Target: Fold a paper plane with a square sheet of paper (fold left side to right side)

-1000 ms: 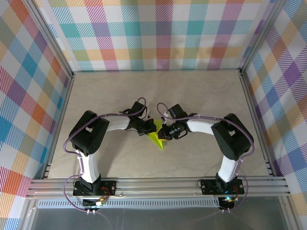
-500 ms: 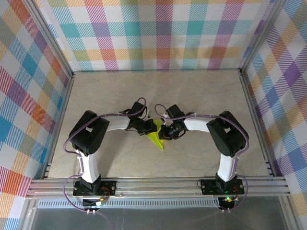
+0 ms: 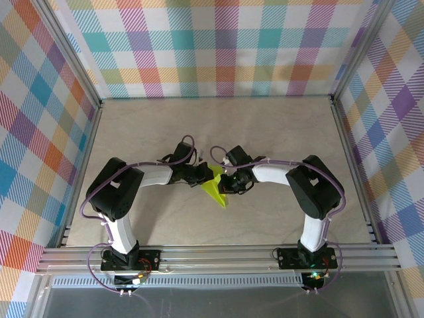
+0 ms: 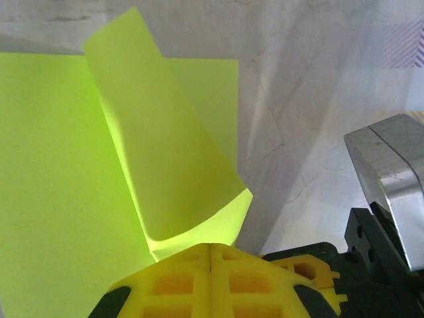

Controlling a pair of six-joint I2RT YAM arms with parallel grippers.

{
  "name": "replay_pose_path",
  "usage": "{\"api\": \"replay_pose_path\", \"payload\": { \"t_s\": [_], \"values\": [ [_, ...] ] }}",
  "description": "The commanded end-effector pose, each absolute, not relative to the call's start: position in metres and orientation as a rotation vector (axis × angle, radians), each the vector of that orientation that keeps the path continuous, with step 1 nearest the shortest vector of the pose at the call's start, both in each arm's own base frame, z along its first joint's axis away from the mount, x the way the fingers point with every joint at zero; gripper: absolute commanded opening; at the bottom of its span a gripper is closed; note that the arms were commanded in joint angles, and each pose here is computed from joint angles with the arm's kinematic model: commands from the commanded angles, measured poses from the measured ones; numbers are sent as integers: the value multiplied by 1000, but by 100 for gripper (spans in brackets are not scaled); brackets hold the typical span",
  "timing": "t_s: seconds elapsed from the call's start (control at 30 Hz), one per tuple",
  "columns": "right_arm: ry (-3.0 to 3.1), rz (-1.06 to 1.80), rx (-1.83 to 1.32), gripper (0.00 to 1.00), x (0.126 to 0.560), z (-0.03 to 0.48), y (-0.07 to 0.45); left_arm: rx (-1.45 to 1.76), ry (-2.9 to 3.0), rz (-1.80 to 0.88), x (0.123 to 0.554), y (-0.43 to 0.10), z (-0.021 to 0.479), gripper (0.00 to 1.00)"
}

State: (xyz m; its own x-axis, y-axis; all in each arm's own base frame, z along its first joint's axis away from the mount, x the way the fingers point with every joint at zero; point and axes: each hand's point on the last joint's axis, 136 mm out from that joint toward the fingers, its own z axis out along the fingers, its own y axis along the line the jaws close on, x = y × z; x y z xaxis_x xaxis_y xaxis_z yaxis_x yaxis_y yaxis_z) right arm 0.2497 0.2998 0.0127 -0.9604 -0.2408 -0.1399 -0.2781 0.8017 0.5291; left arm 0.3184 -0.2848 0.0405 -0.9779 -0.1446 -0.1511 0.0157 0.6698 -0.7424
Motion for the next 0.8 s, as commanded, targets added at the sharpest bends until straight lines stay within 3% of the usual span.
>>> {"api": "replay_pose_path", "payload": {
  "t_s": [0.0, 0.77],
  "values": [
    [3173, 453, -405, 0, 209, -45, 241, -92, 2651, -1262, 319, -292, 47, 3],
    [3227, 164, -498, 0, 196, -59, 213, -64, 2785, -992, 320, -276, 3, 1]
  ]
}}
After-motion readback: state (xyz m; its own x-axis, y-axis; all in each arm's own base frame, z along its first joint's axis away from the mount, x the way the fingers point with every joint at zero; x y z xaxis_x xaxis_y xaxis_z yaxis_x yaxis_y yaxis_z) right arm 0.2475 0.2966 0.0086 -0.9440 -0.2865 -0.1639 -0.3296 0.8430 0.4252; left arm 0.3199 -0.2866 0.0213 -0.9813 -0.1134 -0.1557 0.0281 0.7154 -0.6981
